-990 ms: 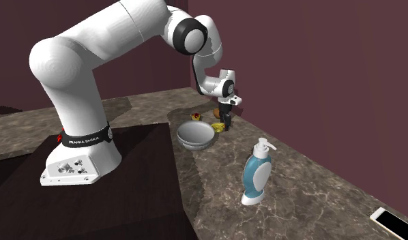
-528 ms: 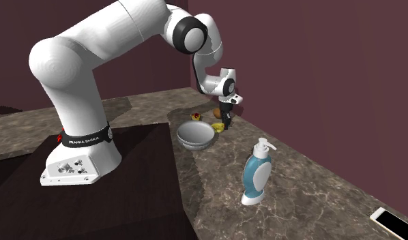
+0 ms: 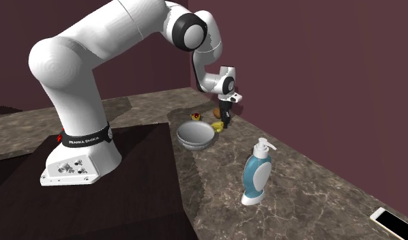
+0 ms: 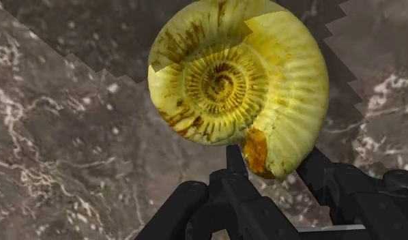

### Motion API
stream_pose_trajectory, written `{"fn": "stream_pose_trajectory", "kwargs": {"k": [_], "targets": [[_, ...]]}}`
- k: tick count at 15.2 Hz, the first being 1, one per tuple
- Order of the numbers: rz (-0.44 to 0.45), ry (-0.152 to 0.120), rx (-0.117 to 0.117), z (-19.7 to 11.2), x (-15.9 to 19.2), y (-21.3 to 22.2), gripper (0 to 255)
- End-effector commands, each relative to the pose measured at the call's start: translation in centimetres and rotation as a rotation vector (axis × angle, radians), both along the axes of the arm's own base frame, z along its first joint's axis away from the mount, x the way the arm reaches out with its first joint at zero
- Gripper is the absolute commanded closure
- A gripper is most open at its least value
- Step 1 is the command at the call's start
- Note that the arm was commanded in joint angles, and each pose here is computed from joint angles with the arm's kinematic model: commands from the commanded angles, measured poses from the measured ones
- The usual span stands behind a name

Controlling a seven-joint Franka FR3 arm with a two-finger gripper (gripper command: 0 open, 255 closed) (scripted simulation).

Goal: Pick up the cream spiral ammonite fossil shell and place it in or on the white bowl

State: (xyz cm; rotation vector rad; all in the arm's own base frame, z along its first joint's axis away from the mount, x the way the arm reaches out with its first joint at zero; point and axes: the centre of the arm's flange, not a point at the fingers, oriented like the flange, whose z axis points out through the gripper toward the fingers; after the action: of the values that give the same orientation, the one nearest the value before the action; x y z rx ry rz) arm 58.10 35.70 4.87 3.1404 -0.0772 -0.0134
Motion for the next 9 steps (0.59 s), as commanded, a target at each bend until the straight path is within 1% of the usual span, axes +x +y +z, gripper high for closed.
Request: {"fn": "stream_pose_trajectory", "kwargs": {"k": [1,9], "targets": [[0.0,0.001,0.0,1.0,0.0,0.0,255],[0.0,0.001,0.0,5.3,0.0,0.0,255]]}}
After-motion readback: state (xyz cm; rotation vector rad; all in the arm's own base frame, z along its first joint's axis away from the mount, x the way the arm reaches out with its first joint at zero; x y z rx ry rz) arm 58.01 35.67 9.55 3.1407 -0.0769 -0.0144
